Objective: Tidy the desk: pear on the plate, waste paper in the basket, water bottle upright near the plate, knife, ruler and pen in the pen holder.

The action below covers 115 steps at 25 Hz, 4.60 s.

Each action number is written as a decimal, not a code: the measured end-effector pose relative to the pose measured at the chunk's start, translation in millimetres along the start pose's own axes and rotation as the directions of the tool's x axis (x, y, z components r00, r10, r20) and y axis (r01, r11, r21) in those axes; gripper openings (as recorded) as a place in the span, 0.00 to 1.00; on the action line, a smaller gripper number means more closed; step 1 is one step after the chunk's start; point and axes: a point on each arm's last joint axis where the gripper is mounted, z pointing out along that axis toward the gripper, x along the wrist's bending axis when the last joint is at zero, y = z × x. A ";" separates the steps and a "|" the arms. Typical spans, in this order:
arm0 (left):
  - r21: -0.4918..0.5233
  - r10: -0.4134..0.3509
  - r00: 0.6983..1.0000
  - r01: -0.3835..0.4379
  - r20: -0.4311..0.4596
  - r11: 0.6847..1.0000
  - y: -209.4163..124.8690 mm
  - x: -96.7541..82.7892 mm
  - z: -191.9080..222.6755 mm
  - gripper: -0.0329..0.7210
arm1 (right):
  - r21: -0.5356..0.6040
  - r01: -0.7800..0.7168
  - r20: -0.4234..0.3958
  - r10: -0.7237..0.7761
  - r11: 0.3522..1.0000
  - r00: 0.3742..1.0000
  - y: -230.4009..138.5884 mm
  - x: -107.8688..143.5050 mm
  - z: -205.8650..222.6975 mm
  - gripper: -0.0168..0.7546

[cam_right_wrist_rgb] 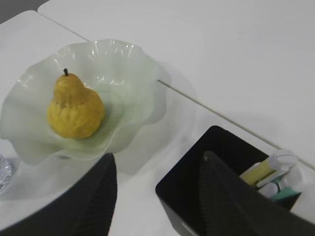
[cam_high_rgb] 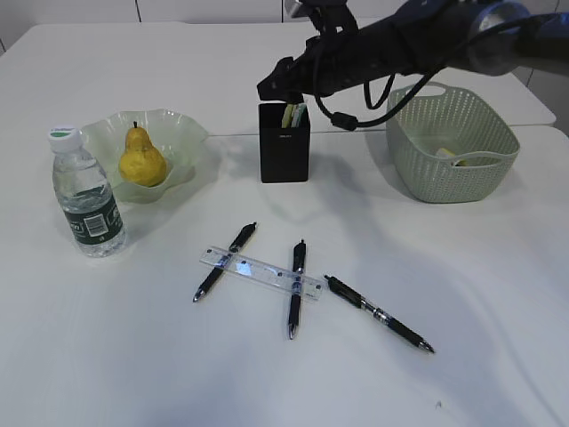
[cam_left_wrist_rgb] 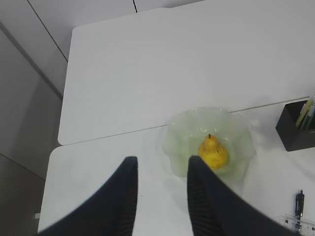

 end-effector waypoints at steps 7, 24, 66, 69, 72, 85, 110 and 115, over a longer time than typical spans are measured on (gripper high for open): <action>0.000 0.000 1.000 0.000 0.000 1.000 0.0 0.0 0.0 0.36 | 0.241 -0.021 0.006 0.020 0.970 1.000 24.6 23.5 -52.9 0.58; -0.142 -0.051 0.999 0.050 -0.009 0.989 -6.7 20.3 -67.8 0.36 | 0.559 -0.078 0.063 0.052 0.825 0.997 28.5 72.9 -88.5 0.58; 0.291 -0.076 0.996 0.058 0.052 0.955 -154.1 1.8 -28.8 0.36 | 0.806 0.267 -0.134 -0.277 0.528 0.952 -83.5 148.3 2.1 0.79; 0.290 -0.074 0.996 0.057 0.049 0.955 -154.0 2.2 -28.7 0.36 | 0.780 0.278 -0.127 -0.293 0.561 0.948 -83.3 147.2 7.8 0.78; 0.289 -0.073 0.996 0.056 0.047 0.956 -154.0 2.3 -28.7 0.36 | 0.758 0.295 -0.130 -0.308 0.582 0.942 -81.7 147.0 10.7 0.78; 0.287 -0.073 0.996 0.058 0.044 0.956 -153.8 2.6 -28.7 0.36 | 0.743 0.336 -0.170 -0.322 0.579 0.931 -87.3 147.0 17.2 0.77; 0.287 -0.074 0.996 0.059 0.043 0.956 -153.8 2.7 -28.7 0.36 | 0.757 0.357 -0.199 -0.328 0.548 0.924 -108.8 141.9 33.3 0.77; 0.287 -0.074 0.996 0.059 0.043 0.956 -153.8 2.7 -28.7 0.36 | 0.757 0.358 -0.199 -0.328 0.547 0.923 -108.8 141.9 33.3 0.77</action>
